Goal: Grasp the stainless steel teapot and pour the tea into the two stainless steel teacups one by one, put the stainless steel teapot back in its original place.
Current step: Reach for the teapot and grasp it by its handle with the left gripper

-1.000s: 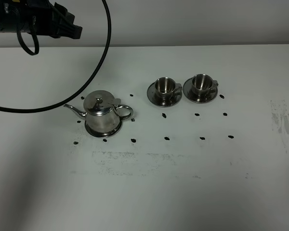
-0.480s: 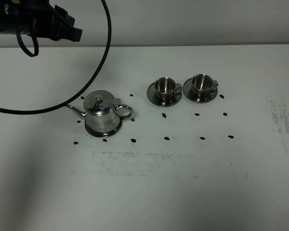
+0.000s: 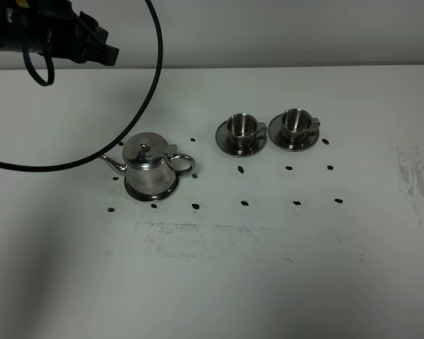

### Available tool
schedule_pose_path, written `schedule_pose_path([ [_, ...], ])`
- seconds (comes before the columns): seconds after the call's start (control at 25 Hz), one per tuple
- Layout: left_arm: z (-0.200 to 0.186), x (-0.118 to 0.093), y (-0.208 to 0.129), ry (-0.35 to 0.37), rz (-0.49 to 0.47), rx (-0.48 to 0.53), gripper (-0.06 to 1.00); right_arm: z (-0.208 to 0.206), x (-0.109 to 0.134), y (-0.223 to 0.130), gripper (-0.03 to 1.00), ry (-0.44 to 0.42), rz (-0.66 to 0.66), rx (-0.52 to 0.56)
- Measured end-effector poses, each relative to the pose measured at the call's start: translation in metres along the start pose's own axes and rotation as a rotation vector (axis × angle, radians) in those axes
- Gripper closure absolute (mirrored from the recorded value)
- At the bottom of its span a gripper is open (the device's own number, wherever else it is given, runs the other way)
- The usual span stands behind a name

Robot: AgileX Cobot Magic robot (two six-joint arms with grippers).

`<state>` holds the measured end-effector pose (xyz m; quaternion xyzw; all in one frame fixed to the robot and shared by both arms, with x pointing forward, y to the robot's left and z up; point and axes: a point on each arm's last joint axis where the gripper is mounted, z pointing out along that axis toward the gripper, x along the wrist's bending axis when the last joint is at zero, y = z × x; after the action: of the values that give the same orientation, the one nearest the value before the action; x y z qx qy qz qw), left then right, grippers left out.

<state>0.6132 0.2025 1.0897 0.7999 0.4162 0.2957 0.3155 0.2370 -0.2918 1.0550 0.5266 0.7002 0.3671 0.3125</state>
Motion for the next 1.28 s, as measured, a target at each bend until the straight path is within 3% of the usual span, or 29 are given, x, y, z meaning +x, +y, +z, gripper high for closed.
schedule_pose_path([
  [0.28,0.000,0.000,-0.001,-0.004,0.001,0.008,0.58,0.001,0.000,0.001,0.64,-0.131,0.083,0.008],
  [1.04,-0.009,-0.001,-0.004,-0.024,0.038,0.059,0.58,0.001,0.000,0.001,0.64,-0.136,0.089,0.008],
  [1.28,-0.021,0.012,-0.010,0.013,-0.024,0.113,0.58,0.001,0.000,0.001,0.64,-0.136,0.089,0.008],
])
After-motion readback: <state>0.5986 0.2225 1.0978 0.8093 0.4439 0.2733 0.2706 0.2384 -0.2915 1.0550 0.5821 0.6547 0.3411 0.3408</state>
